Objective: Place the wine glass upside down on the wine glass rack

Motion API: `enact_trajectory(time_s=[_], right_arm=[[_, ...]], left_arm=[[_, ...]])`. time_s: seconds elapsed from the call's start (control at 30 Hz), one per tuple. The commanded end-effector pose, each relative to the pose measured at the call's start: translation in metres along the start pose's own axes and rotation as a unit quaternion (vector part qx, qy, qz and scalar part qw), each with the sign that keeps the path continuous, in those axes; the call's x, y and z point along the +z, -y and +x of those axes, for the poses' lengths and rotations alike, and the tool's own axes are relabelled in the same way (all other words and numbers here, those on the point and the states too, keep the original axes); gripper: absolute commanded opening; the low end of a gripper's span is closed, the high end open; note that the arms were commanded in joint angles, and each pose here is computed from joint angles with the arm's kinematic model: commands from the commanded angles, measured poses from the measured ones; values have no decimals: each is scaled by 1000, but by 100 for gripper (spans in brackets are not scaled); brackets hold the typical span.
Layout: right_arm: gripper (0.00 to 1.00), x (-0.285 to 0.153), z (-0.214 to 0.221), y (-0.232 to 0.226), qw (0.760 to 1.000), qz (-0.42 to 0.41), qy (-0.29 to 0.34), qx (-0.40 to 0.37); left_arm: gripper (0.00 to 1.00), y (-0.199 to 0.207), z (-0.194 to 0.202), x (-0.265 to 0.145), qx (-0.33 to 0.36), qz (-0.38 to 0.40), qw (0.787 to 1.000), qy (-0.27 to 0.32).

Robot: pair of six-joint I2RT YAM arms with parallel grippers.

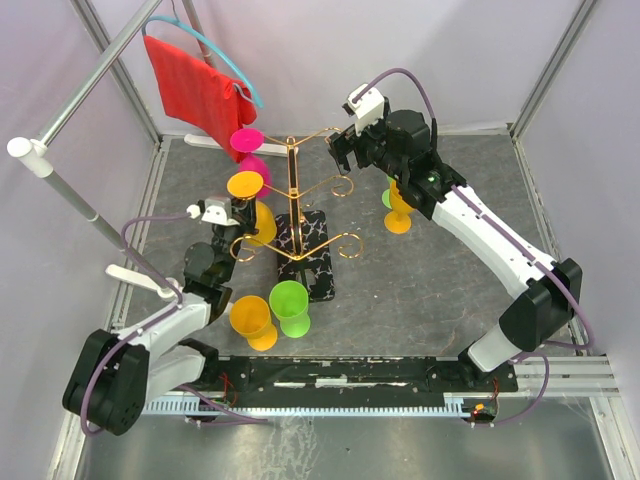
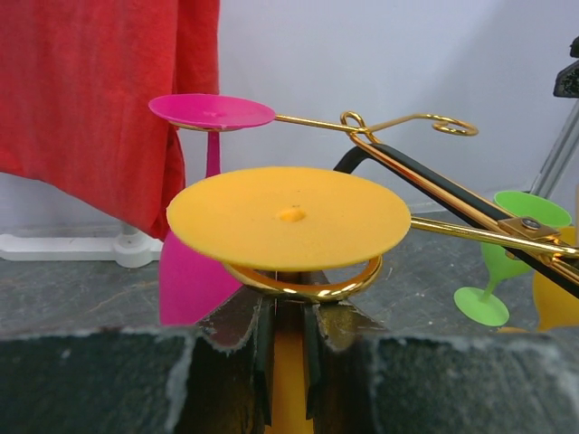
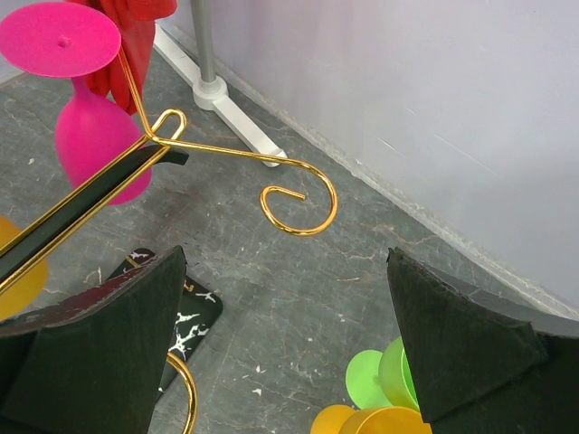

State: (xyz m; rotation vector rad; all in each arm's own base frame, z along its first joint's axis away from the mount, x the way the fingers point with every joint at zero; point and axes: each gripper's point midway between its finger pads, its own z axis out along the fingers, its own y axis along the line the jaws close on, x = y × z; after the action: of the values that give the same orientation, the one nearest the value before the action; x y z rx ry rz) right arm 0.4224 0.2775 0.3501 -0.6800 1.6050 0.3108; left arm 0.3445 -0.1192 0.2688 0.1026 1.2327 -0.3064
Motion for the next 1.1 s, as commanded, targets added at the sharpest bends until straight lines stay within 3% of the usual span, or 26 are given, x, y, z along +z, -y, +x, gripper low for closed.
enact_trajectory(time_s=[0.0,0.3,0.7,1.07], right_arm=[[100,-12,-28,0,999,0,43,-1],[100,-12,-26,1,999,1,40,-5],[100,-11,-25,3,999,10,39,-5],[100,-12,-23,6,999,21,34,11]], left_arm=[[3,-21,-26,-3,22,-52,998,40],[3,-24,-34,-16,31,-58,997,44],[3,18,-27,-30,24,64,997,27],[3,44,-6,-7,15,129,991,-18]])
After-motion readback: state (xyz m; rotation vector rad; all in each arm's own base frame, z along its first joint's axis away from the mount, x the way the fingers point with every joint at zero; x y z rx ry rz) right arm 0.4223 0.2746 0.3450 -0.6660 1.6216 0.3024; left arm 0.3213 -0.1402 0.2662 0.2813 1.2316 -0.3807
